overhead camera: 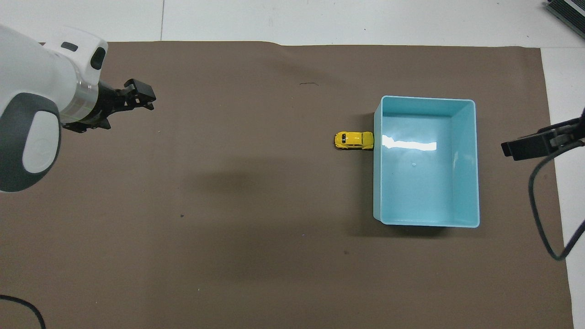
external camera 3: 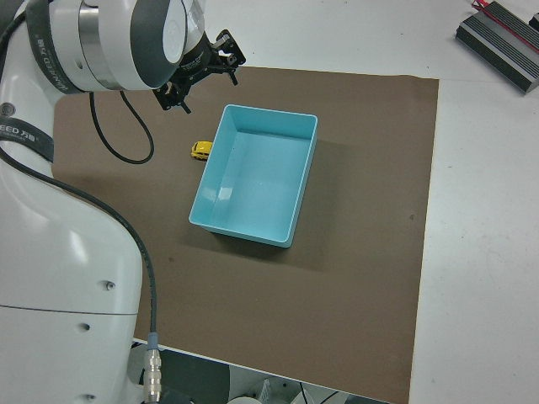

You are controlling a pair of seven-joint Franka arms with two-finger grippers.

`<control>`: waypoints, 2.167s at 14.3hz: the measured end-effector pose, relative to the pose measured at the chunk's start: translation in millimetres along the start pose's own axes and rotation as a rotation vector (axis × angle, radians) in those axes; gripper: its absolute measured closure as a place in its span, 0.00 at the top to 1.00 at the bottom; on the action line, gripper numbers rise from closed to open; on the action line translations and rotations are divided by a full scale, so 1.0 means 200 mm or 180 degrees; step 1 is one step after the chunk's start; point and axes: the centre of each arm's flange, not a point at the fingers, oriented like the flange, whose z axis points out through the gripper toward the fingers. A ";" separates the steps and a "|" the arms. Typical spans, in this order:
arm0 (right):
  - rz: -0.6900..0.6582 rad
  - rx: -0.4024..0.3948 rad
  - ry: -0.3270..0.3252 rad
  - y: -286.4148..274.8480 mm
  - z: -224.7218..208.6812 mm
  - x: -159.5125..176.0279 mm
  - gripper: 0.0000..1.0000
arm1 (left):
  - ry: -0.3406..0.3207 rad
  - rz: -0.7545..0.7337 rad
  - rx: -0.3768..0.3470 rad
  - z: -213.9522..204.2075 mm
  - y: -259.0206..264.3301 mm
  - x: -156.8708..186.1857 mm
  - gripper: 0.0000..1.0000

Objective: Wind up and store yellow beetle car
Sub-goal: 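Retract the left gripper while the right gripper reaches toward the car, then lower the right gripper and grasp the yellow car beside the bin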

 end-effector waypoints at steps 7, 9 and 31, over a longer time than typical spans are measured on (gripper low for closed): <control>-0.0837 0.0054 -0.0095 -0.14 0.40 0.34 1.00 | 0.0069 0.0328 0.0021 -0.28 -0.20 -0.14 1.00; -0.1004 0.0031 -0.0152 -0.22 0.51 0.44 1.00 | 0.0061 0.0309 0.0023 -0.34 -0.22 -0.18 1.00; -0.1867 0.0099 0.0100 -0.28 1.12 0.67 1.00 | -0.0308 0.0330 -0.0026 -0.47 -0.21 -0.37 1.00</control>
